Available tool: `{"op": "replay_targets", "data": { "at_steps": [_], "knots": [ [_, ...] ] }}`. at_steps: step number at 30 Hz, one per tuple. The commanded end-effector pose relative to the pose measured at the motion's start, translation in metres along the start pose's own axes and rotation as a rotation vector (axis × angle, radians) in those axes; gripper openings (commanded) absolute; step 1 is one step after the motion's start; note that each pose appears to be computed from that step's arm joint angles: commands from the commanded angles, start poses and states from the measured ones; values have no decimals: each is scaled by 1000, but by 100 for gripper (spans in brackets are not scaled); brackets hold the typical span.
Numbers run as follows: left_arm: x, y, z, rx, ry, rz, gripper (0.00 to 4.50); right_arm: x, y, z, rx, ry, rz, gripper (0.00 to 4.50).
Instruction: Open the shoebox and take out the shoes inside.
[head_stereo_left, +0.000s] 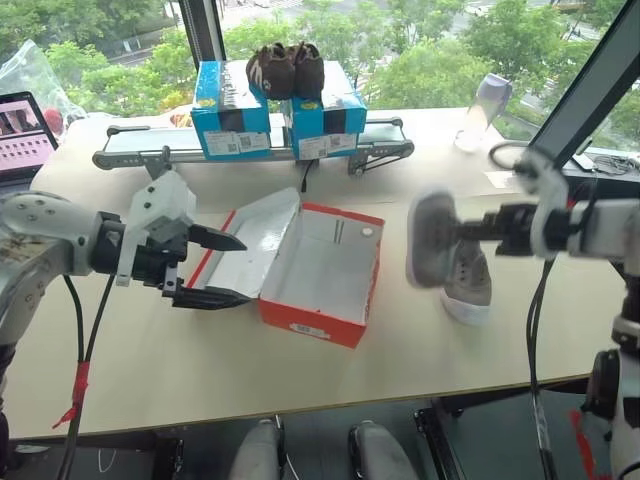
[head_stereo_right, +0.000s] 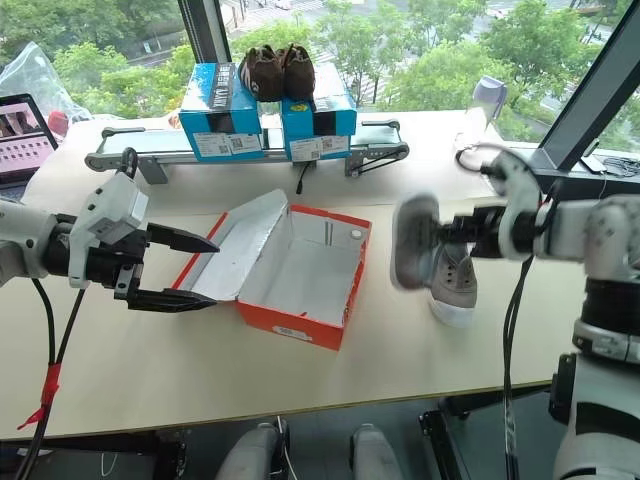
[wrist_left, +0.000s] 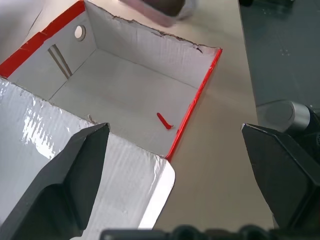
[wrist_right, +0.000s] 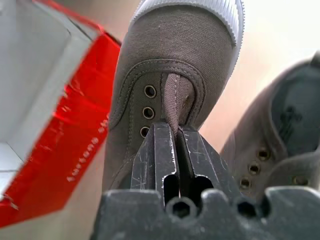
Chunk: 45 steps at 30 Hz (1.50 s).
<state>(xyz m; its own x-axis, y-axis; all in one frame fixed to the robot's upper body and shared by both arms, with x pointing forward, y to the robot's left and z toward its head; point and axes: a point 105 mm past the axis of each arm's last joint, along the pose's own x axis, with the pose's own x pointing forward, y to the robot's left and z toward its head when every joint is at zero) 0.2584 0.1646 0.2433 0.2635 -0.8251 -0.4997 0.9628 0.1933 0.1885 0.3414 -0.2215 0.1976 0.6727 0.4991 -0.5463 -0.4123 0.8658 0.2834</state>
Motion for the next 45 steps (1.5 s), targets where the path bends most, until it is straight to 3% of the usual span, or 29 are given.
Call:
{"op": "replay_targets", "data": {
  "at_steps": [1,8,9,11,20,21,26,29,32,34,35,39,42,45],
  "knots": [
    [-5,0,7,39,2,20,450,-1,2,4,-70,-30,-9,2],
    [-5,-2,7,33,5,23,450,20,-17,-25,-127,83,-98,2],
    [-5,-3,8,32,5,24,450,21,-21,-27,-132,91,-115,69],
    [-6,-3,8,28,4,27,450,22,-26,-27,-142,93,-134,130],
    [-10,-8,2,-33,-14,32,450,-19,8,41,-113,-139,-4,432],
    [-10,-9,1,-53,-30,29,450,-25,11,49,-112,-170,4,445],
    [-13,-10,1,-124,-161,52,450,-41,22,72,-155,-333,38,445],
    [-29,1,-11,-196,-338,214,450,-54,29,76,-372,-643,-23,445],
    [-47,14,-34,-288,-476,473,450,-45,18,41,-253,-609,4,445],
    [-53,19,-61,-391,-520,636,450,-42,10,21,-64,-692,79,445],
    [-52,18,-72,-410,-508,695,450,-43,0,14,-8,-735,36,445],
    [-31,13,-88,-425,-522,821,450,-60,-33,-4,-68,-901,-329,445],
    [-23,9,-101,-445,-521,937,450,-60,-23,-26,-200,-902,-403,445],
    [-27,-1,-127,-519,-528,1125,450,-53,-13,-53,-164,-896,-449,445]
  ]
}}
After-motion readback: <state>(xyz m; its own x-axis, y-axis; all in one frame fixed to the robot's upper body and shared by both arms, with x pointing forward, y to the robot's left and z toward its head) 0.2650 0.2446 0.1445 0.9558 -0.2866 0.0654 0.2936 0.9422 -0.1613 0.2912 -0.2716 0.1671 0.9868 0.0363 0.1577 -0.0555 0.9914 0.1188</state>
